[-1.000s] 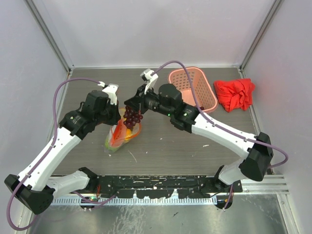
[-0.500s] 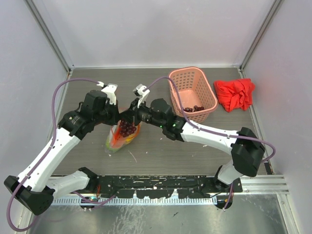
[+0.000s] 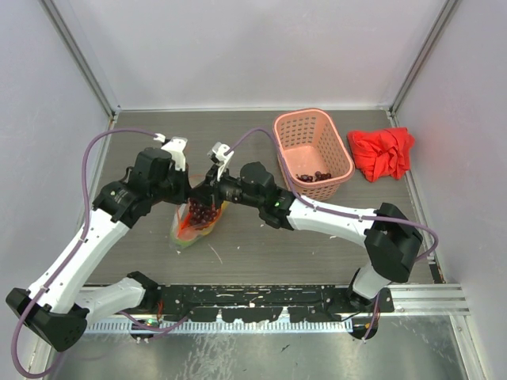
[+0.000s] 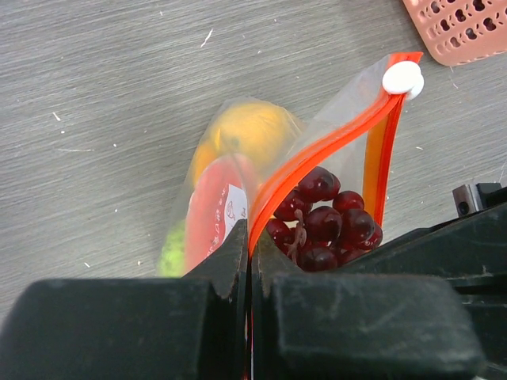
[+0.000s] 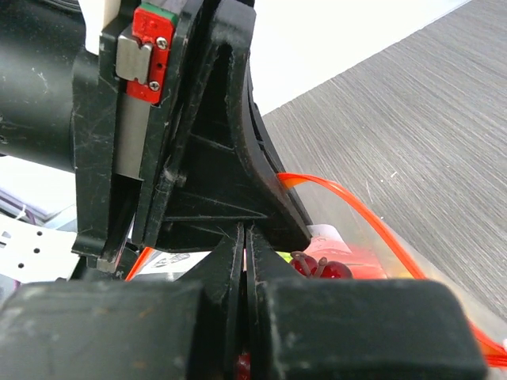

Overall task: Place the food in the zip-top bag and seal the zipper
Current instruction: Place the fake fruit in the zipper food storage bag.

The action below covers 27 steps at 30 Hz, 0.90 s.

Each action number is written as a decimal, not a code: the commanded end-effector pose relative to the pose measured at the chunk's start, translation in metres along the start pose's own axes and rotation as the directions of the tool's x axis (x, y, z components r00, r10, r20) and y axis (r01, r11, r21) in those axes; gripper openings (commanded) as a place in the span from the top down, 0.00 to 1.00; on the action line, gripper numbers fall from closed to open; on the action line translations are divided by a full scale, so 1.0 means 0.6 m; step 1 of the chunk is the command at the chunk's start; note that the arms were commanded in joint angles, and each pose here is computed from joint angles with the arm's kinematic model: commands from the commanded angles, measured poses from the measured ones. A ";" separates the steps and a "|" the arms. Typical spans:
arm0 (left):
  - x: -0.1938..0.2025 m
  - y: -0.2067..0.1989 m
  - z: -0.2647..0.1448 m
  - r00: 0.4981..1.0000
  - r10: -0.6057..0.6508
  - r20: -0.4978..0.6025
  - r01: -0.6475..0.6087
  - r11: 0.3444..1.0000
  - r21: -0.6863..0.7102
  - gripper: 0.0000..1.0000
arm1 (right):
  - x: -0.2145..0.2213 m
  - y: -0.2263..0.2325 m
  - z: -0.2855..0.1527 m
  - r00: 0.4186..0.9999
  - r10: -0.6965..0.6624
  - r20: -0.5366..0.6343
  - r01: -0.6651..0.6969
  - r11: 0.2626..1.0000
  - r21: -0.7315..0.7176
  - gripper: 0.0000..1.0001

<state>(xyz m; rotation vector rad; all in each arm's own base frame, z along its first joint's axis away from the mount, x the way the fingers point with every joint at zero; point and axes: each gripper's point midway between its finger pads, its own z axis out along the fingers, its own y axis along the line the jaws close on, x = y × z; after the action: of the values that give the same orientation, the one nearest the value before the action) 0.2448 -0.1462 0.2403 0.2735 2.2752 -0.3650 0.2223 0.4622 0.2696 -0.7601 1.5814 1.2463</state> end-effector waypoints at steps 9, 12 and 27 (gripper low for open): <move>-0.042 -0.048 -0.021 0.994 -0.007 0.105 -0.008 0.989 0.145 1.00 | 0.004 -0.124 -0.003 0.999 -0.015 0.041 0.003 0.956 0.293 0.98; -0.041 -0.051 -0.022 0.995 -0.007 0.104 -0.010 0.988 0.155 1.00 | 0.002 -0.150 -0.012 0.998 0.013 0.057 -0.031 0.938 0.345 0.96; -0.034 -0.076 -0.017 0.997 -0.002 0.076 -0.016 0.971 0.240 1.00 | -0.092 -0.126 -0.012 0.990 0.066 0.125 -0.106 0.930 0.352 0.59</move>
<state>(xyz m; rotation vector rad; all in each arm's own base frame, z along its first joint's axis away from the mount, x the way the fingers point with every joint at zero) 0.2322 -0.1763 0.2491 0.3699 2.2474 -0.5718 0.3090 0.4252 0.2302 -0.4026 1.8153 0.9143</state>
